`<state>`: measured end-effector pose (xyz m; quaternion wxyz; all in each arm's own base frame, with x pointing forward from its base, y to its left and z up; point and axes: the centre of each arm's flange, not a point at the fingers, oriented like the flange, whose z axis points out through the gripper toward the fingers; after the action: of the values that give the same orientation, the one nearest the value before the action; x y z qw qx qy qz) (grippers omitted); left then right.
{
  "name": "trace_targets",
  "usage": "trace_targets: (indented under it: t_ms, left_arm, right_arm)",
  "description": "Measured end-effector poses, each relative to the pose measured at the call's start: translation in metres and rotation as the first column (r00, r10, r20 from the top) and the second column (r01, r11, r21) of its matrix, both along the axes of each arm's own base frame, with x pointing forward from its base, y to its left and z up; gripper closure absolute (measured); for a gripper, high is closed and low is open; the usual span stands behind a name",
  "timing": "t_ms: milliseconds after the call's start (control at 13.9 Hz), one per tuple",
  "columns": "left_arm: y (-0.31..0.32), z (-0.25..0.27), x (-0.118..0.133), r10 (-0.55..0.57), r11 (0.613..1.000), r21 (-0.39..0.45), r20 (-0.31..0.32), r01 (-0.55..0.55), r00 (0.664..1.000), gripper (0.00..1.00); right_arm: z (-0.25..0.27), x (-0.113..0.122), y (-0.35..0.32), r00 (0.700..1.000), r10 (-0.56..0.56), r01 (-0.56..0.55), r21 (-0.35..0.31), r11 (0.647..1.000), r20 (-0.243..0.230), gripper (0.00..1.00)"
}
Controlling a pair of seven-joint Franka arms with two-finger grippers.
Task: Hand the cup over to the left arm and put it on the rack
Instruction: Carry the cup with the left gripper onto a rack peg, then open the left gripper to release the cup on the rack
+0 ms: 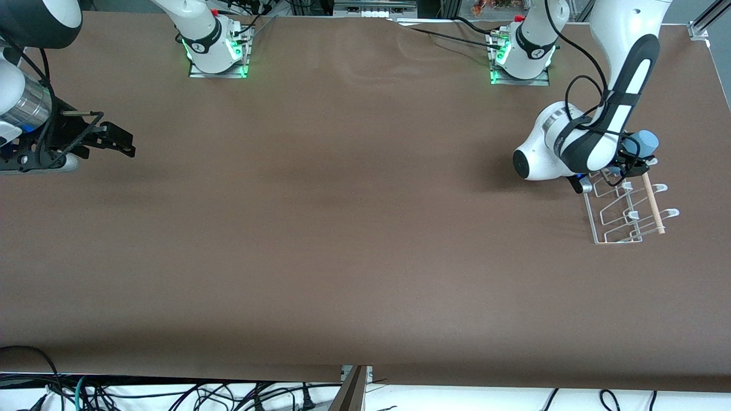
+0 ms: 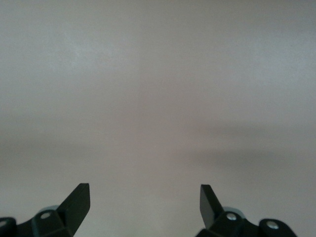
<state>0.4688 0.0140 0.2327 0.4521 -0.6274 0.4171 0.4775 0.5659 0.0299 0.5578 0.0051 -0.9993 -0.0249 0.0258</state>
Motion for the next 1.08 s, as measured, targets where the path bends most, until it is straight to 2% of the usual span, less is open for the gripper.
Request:
trace_targets:
  t_ms: [646, 861, 1076]
  left_arm:
    - [-0.008, -0.053, -0.017, -0.097, 0.994, 0.045, 0.013, 0.096, 0.995, 0.25]
    - [-0.023, -0.057, -0.02, -0.128, 0.99, 0.065, 0.018, 0.127, 0.992, 0.01]
    - [-0.026, -0.051, -0.019, -0.132, 0.987, 0.092, 0.029, 0.129, 0.991, 0.0]
  right_arm:
    - [0.003, -0.001, 0.019, 0.999, 0.038, -0.038, 0.001, 0.999, 0.0, 0.01]
    - [0.007, -0.001, 0.026, 0.999, 0.051, -0.051, 0.001, 0.999, 0.009, 0.01]
    - [0.009, -0.003, 0.028, 0.998, 0.056, -0.056, 0.001, 0.998, 0.001, 0.01]
